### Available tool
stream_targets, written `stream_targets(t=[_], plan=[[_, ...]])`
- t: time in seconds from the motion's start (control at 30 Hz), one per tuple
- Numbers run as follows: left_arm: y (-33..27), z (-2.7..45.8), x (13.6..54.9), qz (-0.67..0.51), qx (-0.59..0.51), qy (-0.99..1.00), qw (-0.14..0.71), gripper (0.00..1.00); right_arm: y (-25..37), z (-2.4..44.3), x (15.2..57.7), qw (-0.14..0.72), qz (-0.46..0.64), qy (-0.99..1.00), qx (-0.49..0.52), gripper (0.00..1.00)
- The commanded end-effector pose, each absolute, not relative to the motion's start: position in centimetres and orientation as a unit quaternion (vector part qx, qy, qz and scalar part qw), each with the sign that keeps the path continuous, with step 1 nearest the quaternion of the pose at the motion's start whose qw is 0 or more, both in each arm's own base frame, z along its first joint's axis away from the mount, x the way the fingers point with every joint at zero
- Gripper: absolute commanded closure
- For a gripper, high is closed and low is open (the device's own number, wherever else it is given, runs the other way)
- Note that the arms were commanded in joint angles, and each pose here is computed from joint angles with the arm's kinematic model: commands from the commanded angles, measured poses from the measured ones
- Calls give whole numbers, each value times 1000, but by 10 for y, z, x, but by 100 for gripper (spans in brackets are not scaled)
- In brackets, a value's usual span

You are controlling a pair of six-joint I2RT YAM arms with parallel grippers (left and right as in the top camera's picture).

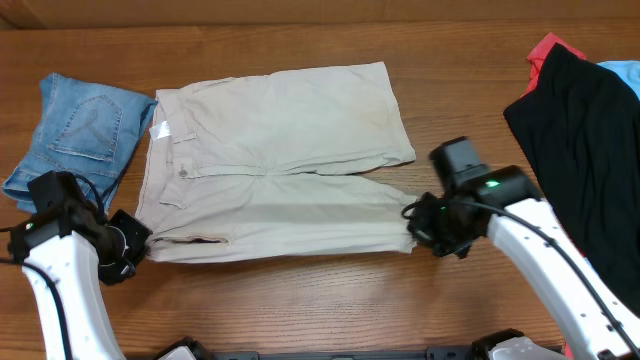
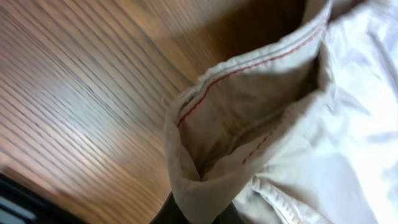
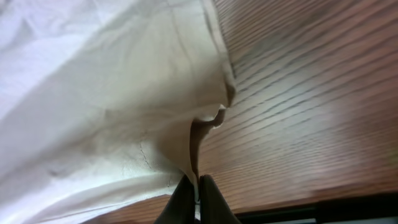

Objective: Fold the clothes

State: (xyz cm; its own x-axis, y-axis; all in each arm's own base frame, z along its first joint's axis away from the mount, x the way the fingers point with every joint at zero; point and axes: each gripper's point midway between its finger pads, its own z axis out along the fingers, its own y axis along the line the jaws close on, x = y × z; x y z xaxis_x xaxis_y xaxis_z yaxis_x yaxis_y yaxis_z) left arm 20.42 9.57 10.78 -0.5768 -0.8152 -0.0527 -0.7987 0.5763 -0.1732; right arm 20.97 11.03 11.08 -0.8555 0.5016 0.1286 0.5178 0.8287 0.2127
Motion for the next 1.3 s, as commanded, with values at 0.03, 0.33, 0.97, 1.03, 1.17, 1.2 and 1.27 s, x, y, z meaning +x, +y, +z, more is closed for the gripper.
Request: stream_targets(t=[0.03, 0.33, 0.97, 1.03, 1.17, 1.2, 1.27], plan=[[110, 155, 205, -28, -440, 884, 153, 96, 63, 138, 224, -51, -82, -957, -275, 96], [72, 202, 189, -79, -382, 887, 248, 96, 47, 201, 215, -138, -106, -944, -280, 96], [84, 239, 177, -23, -403, 873, 276, 96, 29, 299, 218, -264, -96, -928, -244, 96], [87, 232, 183, -25, -406, 876, 258, 96, 32, 293, 230, -256, -87, -938, -217, 96], [95, 218, 195, -27, -411, 882, 229, 96, 37, 269, 263, -224, -65, -955, -183, 96], [97, 214, 199, -28, -412, 884, 220, 96, 39, 262, 274, -216, -60, -958, -176, 96], [101, 208, 205, -29, -414, 885, 210, 96, 42, 249, 293, -208, -54, -963, -163, 96]])
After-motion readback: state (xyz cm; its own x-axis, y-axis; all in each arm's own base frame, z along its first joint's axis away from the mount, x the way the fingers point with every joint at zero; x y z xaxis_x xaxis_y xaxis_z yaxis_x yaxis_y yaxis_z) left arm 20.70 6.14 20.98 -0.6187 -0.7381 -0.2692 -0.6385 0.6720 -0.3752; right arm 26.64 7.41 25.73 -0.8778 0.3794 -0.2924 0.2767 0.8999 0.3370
